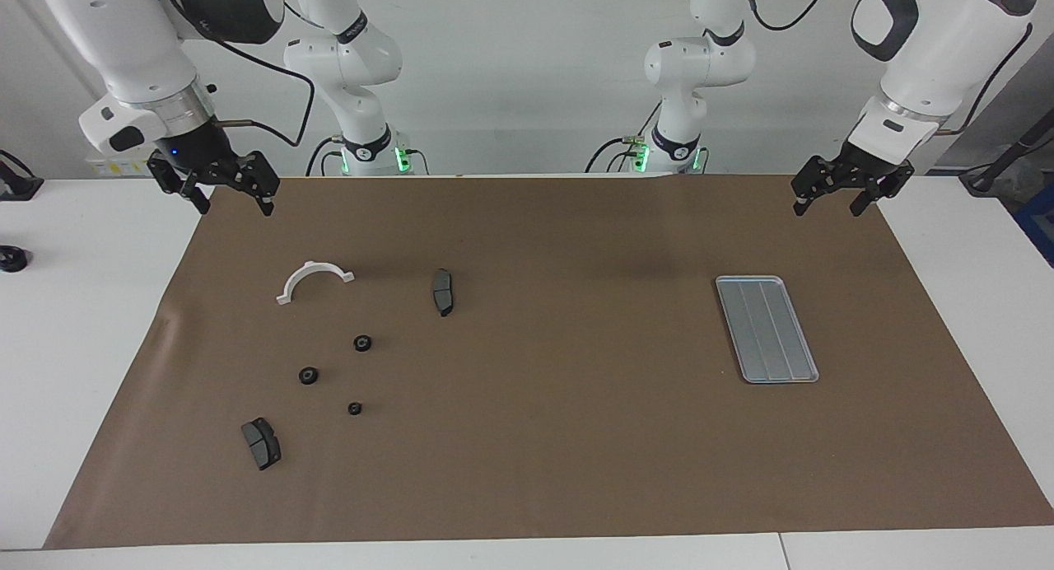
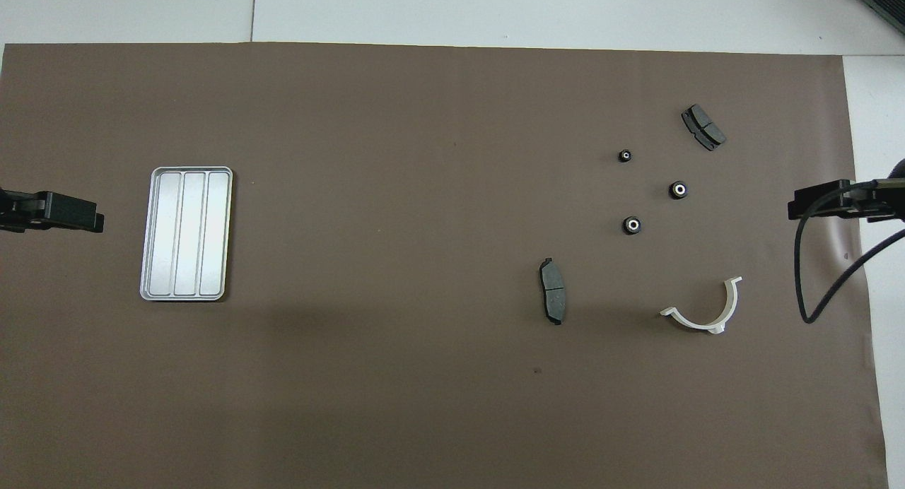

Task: Pick bearing gear from pile to tray
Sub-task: 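Reach the right gripper to a small black bearing and grasp it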

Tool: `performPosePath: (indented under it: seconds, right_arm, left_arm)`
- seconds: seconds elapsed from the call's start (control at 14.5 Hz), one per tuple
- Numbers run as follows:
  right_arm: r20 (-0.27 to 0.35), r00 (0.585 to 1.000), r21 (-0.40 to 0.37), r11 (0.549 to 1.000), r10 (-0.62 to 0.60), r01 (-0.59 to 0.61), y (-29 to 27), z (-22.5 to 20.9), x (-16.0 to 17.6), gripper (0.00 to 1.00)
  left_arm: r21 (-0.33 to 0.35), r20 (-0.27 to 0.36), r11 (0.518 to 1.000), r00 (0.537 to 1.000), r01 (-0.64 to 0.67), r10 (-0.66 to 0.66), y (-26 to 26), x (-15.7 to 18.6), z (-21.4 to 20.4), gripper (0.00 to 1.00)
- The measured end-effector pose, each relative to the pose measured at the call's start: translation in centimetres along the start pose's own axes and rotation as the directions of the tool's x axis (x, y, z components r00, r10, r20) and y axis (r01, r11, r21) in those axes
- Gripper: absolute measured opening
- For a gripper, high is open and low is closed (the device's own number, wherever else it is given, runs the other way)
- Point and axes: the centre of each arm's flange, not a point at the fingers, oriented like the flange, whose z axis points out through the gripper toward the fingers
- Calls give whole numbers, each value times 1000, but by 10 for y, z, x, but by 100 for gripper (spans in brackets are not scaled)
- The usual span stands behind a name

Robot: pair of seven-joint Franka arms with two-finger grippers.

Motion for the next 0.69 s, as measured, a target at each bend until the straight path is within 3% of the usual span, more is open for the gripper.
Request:
performPosePath:
  seconds: [0.41, 0.69]
  right_arm:
    - [-111, 990, -28, 997, -81, 79, -56, 133, 81, 100]
    - [-144, 985, -26, 995, -100, 97, -78, 221, 106, 100]
  left_arm:
    - [0, 0, 1000, 1000, 0, 0, 0, 0, 0, 100]
    - [0, 0, 1000, 1000, 0, 0, 0, 0, 0, 100]
